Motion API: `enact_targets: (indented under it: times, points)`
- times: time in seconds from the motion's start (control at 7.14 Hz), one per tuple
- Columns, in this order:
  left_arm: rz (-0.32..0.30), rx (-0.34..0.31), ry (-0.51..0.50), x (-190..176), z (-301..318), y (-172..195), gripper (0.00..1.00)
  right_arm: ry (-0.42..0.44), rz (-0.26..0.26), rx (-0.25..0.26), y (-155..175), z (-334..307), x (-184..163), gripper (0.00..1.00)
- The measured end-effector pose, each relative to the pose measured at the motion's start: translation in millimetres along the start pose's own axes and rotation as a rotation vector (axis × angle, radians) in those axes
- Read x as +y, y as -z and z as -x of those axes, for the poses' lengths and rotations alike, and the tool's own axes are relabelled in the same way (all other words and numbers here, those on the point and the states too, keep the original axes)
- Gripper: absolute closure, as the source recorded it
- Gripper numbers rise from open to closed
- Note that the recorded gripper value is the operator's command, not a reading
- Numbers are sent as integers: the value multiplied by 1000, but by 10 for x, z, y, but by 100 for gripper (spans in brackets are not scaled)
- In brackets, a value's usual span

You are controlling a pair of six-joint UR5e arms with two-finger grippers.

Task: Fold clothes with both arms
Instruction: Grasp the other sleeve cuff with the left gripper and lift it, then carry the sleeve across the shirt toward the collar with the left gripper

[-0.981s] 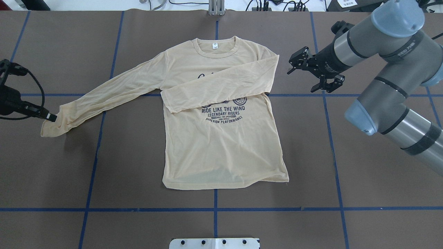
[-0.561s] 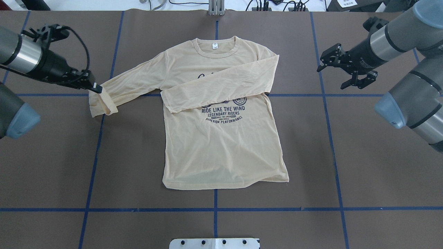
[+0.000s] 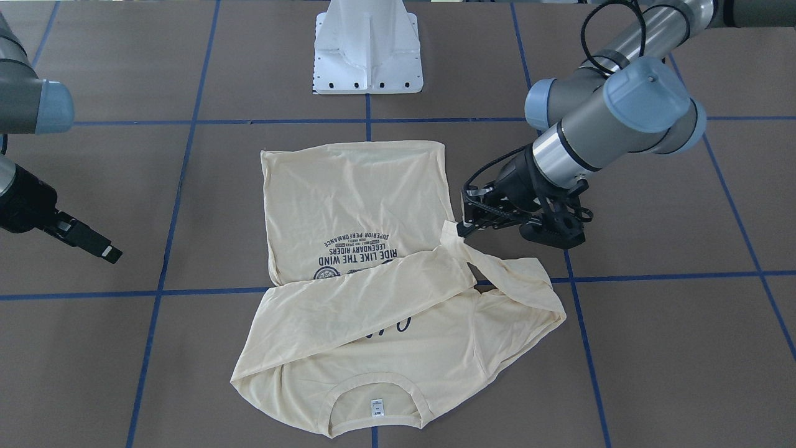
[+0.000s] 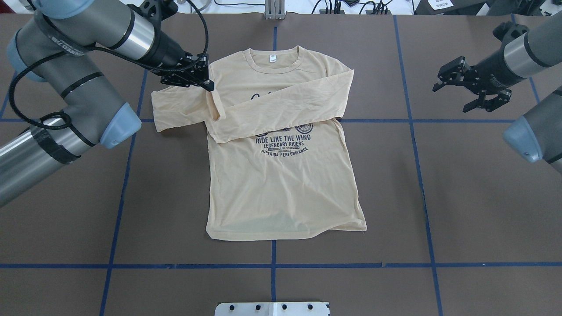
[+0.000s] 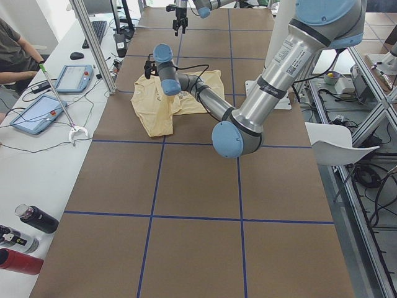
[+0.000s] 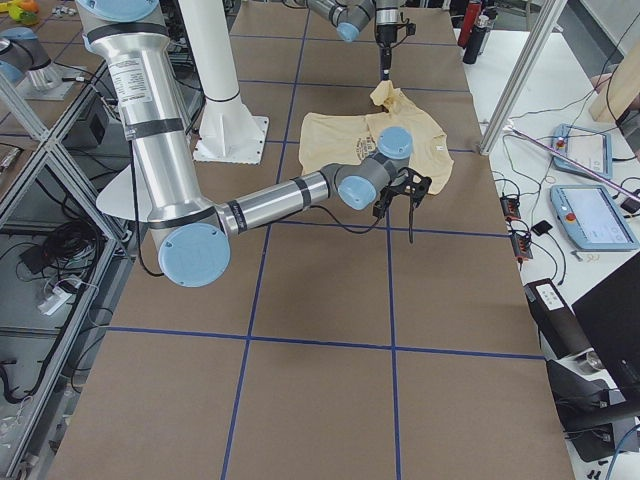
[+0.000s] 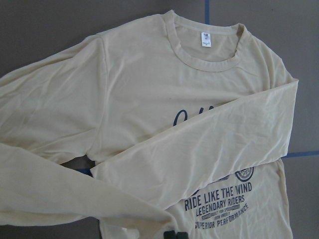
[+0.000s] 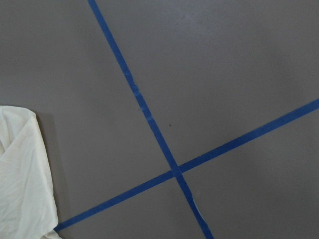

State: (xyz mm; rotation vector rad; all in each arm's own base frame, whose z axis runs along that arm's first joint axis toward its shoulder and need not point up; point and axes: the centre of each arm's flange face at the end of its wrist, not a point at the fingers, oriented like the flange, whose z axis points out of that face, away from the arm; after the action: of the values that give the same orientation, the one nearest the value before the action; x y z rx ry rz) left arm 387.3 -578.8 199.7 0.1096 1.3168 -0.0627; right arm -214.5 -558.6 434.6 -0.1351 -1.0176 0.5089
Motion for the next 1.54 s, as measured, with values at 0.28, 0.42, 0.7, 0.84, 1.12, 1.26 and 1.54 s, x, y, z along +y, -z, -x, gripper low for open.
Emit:
enact_targets:
  times: [0.28, 0.42, 0.7, 0.84, 1.12, 1.26, 1.54]
  points:
    - [-58, 20, -9, 65, -595, -307, 100, -4, -10, 9, 12, -108, -78, 1]
    - [-85, 23, -8, 72, -872, -496, 100, 1, -15, 14, 30, -172, -138, 1]
    - [-93, 22, 4, 35, -1283, -841, 100, 14, -26, 20, 79, -291, -236, 1]
    - [-99, 29, -3, 86, -1424, -956, 100, 16, -30, 18, 106, -306, -261, 1]
    - [-117, 33, -21, 177, -1656, -1130, 100, 14, -33, 13, 155, -313, -291, 1]
    - [-129, 26, -34, 216, -1778, -1254, 100, 13, -31, 10, 171, -317, -297, 1]
    - [-151, 3, -76, 256, -1876, -1476, 100, 12, -29, 9, 179, -323, -298, 1]
